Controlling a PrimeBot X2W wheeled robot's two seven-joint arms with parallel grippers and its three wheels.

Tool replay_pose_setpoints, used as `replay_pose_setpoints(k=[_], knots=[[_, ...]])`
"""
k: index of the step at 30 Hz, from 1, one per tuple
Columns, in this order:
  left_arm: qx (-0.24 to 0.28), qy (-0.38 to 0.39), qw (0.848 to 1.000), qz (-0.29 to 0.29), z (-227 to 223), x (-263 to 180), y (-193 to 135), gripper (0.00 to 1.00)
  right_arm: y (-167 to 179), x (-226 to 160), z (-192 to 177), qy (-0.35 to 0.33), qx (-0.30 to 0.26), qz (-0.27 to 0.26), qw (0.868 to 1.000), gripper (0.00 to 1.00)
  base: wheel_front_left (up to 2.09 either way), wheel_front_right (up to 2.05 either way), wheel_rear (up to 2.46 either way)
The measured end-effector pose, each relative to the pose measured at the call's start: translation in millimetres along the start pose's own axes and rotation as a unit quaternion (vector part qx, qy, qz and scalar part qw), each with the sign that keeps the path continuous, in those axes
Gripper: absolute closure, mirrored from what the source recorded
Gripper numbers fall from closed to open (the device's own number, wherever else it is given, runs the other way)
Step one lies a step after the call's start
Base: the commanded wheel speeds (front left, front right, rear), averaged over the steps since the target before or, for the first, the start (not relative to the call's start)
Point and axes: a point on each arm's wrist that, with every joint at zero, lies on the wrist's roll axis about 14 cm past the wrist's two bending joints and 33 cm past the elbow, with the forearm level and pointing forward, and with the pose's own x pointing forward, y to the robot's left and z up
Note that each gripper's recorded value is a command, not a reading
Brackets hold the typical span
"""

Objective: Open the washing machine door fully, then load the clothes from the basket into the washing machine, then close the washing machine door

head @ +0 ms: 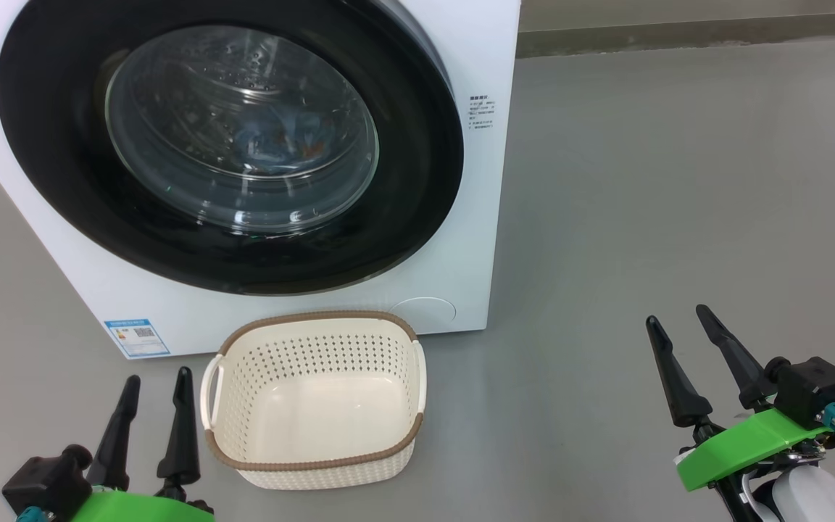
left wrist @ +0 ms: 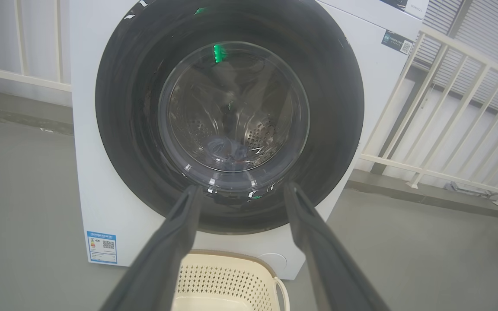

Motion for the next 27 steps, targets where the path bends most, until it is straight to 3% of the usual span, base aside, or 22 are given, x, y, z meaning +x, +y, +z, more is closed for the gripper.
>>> replay_pose_setpoints(k=[10, 11, 17, 27], knots=[[-0.007, 0.001, 1.0, 0.005, -1, 0, 2, 0.0, -2, -1, -3, 0.003, 0.002, -0.004, 1.0, 0.0, 0.0, 0.0, 0.0], [-0.011, 0.002, 1.0, 0.007, -2, 0, 2, 1.0, -2, -1, -4, 0.004, 0.003, -0.004, 1.0, 1.0, 0.0, 0.0, 0.0], [-0.032, 0.047, 0.998, 0.028, -35, -16, 5, 1.0, 4, -19, -41, 0.057, 0.03, -0.016, 0.998, 1.0, 0.0, 0.0, 0.0], [-0.073, 0.055, 0.995, 0.044, -38, -17, 10, 1.0, -3, -19, -42, 0.059, 0.073, -0.037, 0.995, 1.0, 0.0, 0.0, 0.0]])
